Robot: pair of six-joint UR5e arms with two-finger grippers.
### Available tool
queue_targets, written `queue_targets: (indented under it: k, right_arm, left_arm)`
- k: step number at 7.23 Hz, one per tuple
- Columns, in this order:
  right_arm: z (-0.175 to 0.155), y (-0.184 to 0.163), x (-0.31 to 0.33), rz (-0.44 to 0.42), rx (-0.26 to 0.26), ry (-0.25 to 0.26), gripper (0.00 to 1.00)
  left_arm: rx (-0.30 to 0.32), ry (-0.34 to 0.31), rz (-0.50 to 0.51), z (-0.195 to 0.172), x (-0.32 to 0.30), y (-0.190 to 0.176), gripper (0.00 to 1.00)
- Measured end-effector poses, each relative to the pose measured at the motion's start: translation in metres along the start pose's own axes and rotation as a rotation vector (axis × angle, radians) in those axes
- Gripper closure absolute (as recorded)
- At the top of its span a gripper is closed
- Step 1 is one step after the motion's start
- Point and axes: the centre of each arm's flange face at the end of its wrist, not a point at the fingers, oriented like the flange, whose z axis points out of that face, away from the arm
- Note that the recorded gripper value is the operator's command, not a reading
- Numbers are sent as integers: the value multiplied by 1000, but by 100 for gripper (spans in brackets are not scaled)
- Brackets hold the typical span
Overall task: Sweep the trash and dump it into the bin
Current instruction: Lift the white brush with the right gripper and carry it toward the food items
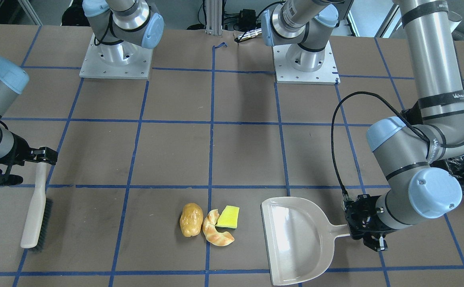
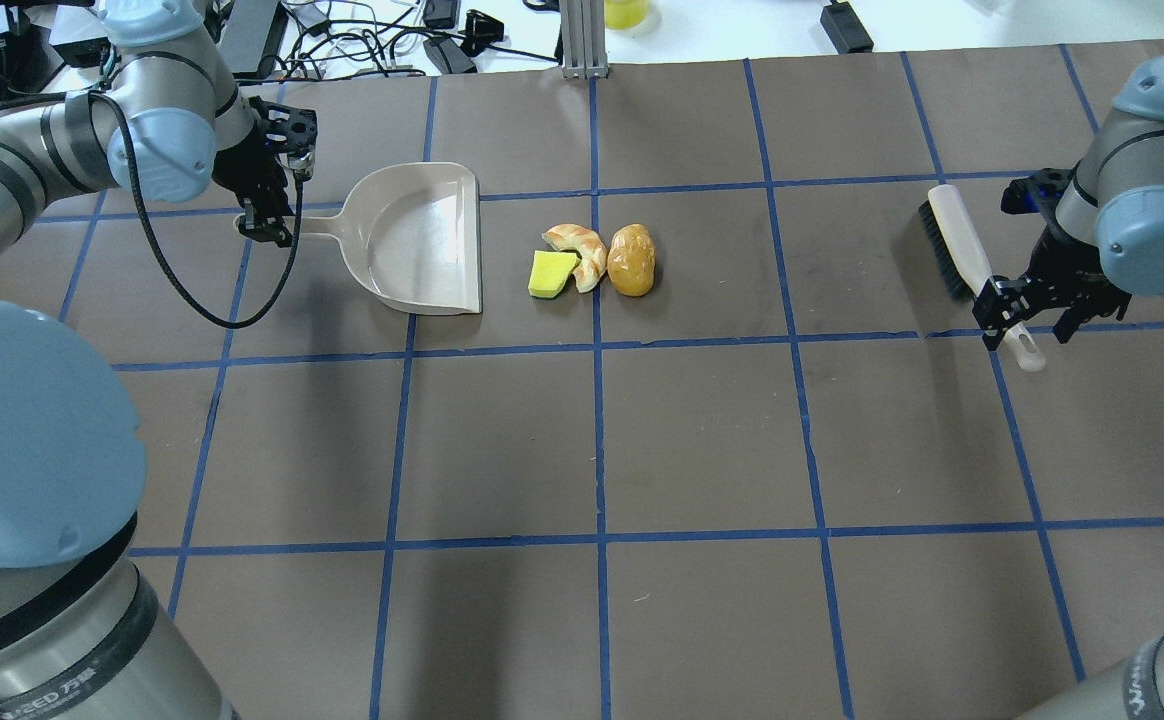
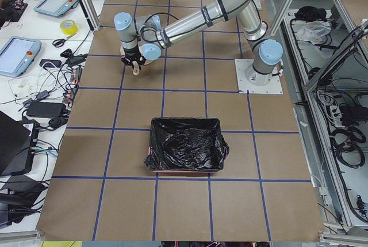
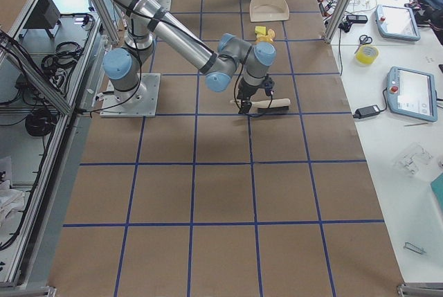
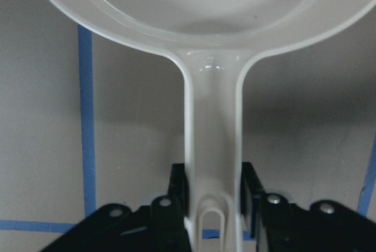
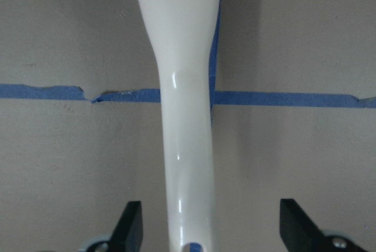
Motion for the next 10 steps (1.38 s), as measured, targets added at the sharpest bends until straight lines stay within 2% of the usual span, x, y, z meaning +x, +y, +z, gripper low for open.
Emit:
queue_targets:
  k: [3, 5, 8, 10]
  right_arm:
    - [-1, 0, -1, 1, 3, -1, 40]
    - [-1, 0, -1, 1, 3, -2, 57]
    - [1, -2, -4, 4, 11, -24, 78]
    - [1, -2, -3, 7, 13, -28, 81]
  left_arm:
    - [-25, 0, -6, -3, 2, -18, 95]
    - [-60, -3, 10, -6, 4, -32, 93]
    - [-70, 0, 17, -6, 7, -36, 93]
    - [-82, 5, 24, -8, 10, -35, 93]
